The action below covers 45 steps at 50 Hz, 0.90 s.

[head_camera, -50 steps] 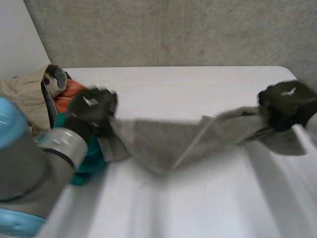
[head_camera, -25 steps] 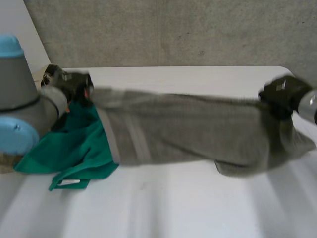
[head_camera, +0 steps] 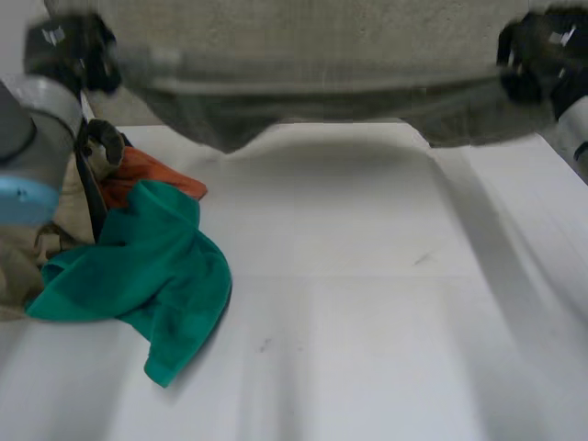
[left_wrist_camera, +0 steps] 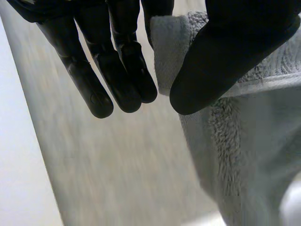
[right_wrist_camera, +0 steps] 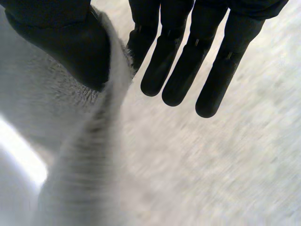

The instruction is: Fold the laundry.

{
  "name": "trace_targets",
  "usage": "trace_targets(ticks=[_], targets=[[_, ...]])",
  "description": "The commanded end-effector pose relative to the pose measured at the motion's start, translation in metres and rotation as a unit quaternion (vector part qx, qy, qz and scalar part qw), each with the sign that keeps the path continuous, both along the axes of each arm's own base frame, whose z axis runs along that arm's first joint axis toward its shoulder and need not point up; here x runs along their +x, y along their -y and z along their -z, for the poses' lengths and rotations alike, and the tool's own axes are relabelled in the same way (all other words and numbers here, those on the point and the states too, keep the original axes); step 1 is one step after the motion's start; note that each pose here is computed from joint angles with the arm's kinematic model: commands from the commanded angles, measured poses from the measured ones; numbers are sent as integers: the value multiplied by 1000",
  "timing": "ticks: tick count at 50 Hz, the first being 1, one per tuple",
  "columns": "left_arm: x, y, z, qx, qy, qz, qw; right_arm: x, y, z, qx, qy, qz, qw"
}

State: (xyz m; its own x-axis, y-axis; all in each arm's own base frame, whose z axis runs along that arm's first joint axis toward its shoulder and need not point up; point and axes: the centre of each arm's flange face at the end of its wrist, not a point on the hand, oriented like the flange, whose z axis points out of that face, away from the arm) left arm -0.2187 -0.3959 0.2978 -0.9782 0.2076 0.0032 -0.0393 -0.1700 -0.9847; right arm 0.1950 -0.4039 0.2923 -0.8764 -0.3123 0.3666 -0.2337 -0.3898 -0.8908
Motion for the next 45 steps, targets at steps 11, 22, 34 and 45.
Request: trace_targets(ticks=[11,22,34,45], targets=[[-3,-87,141,255,110,59,959,-20,-58,143,285,-166,-33,943],[4,-108,127,214,143,78,963,-29,-66,133,305,-112,-18,945],[21,-141,112,182,180,94,962,-70,-36,119,267,-73,109,955],[43,-109,147,246,214,87,941,-52,-48,129,279,-80,70,954]])
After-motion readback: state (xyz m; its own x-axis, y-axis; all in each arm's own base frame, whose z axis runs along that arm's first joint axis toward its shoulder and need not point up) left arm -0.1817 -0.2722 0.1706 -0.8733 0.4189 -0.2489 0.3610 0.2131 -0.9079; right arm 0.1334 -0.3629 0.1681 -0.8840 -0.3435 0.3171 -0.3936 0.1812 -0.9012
